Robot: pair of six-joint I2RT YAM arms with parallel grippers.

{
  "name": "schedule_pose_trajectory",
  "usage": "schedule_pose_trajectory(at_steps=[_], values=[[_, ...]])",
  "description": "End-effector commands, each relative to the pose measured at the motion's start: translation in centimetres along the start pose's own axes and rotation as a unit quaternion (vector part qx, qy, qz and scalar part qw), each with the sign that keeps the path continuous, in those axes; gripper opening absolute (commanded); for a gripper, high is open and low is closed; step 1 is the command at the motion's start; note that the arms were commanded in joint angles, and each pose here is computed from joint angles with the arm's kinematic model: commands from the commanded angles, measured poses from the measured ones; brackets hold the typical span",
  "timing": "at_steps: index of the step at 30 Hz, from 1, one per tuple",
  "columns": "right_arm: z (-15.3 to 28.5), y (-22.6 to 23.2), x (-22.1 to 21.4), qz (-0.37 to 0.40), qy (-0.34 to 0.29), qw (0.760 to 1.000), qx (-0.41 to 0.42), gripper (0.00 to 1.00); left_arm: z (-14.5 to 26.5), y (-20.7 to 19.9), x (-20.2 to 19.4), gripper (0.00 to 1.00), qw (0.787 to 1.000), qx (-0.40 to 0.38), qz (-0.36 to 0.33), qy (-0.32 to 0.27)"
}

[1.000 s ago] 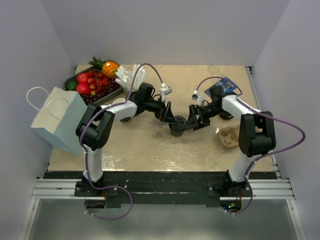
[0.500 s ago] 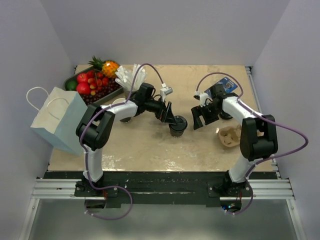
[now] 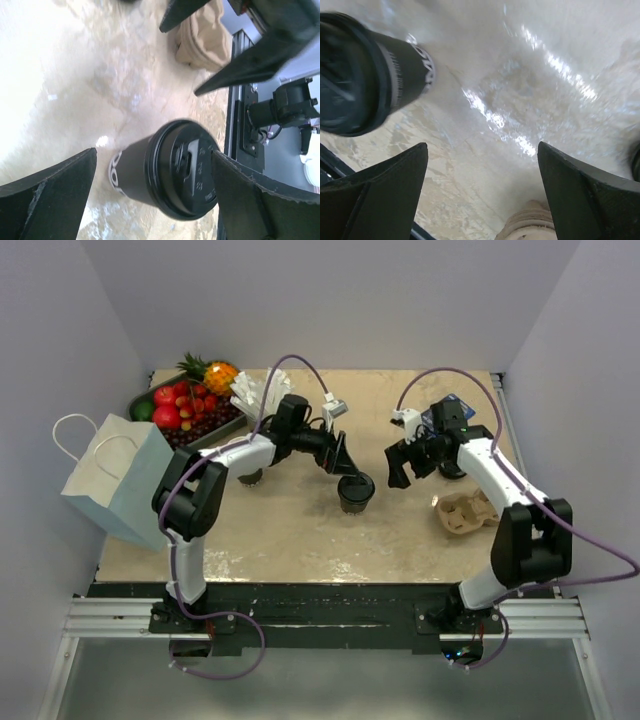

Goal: Pack the takeout coffee

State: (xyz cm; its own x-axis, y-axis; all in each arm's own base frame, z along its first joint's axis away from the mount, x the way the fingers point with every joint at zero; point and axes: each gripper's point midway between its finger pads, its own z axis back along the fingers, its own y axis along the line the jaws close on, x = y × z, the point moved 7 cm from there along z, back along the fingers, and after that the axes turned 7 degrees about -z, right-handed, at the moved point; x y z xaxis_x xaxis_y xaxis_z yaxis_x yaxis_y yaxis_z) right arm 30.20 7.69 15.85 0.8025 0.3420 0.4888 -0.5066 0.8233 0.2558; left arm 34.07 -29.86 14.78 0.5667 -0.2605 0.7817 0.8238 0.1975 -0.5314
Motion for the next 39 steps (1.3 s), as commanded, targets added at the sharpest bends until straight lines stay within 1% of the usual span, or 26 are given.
schedule_pose_trajectory(at_steps=[1, 4, 6, 9, 12, 15, 20, 23, 25, 26, 27, 28, 31, 35, 39], values=[[3.2, 1.8, 3.9, 0.098, -0.115, 0.988, 0.041, 0.95, 1.3, -2.0, 5.2, 1.00, 0.996, -0.015, -0.076, -0.052], [3.8, 2.3, 4.4, 0.126, -0.135, 0.981, 0.056, 0.99, 2.0, -2.3, 5.8, 1.00, 0.993, 0.003, -0.103, -0.050], [3.9, 2.8, 4.4, 0.141, -0.137, 0.978, 0.072, 0.99, 2.6, -2.5, 6.0, 1.00, 0.991, 0.024, -0.121, -0.048], [4.2, 4.2, 4.4, 0.200, -0.136, 0.967, 0.081, 0.99, 4.0, -3.0, 6.5, 0.99, 0.987, 0.062, -0.139, -0.052], [4.3, 6.5, 3.7, 0.285, -0.133, 0.945, 0.088, 0.99, 5.8, -3.6, 7.3, 0.99, 0.982, 0.094, -0.151, -0.067], [4.2, 8.3, 3.2, 0.367, -0.141, 0.915, 0.087, 0.99, 7.4, -4.1, 7.7, 0.98, 0.978, 0.116, -0.156, -0.078], [2.9, 11.1, 2.4, 0.441, -0.115, 0.884, 0.102, 0.99, 9.2, -4.7, 7.6, 0.98, 0.973, 0.136, -0.164, -0.084], [2.0, 12.2, 2.4, 0.484, -0.106, 0.864, 0.084, 0.99, 9.8, -4.7, 7.5, 0.98, 0.971, 0.146, -0.168, -0.083], [1.2, 12.0, 2.2, 0.503, -0.091, 0.858, 0.051, 0.99, 10.2, -4.6, 7.5, 0.98, 0.971, 0.151, -0.167, -0.084], [0.7, 12.5, 2.3, 0.517, -0.091, 0.850, 0.045, 0.99, 10.4, -4.5, 7.7, 0.98, 0.970, 0.154, -0.169, -0.086], [0.2, 12.4, 2.1, 0.522, -0.086, 0.848, 0.039, 0.99, 10.6, -4.4, 7.7, 0.98, 0.969, 0.157, -0.168, -0.087], [-0.3, 12.2, 2.0, 0.522, -0.077, 0.849, 0.029, 0.99, 10.8, -4.4, 7.8, 0.98, 0.968, 0.159, -0.170, -0.089], [-1.1, 12.0, 2.4, 0.524, -0.077, 0.848, 0.006, 0.99, 11.1, -4.1, 7.8, 0.98, 0.968, 0.163, -0.169, -0.090], [-2.3, 11.2, 2.7, 0.531, -0.080, 0.843, -0.040, 0.99, 11.5, -3.9, 7.8, 0.98, 0.967, 0.168, -0.168, -0.090], [-3.6, 10.3, 2.4, 0.534, -0.074, 0.840, -0.067, 0.99, 11.6, -3.7, 7.7, 0.98, 0.967, 0.171, -0.166, -0.090]])
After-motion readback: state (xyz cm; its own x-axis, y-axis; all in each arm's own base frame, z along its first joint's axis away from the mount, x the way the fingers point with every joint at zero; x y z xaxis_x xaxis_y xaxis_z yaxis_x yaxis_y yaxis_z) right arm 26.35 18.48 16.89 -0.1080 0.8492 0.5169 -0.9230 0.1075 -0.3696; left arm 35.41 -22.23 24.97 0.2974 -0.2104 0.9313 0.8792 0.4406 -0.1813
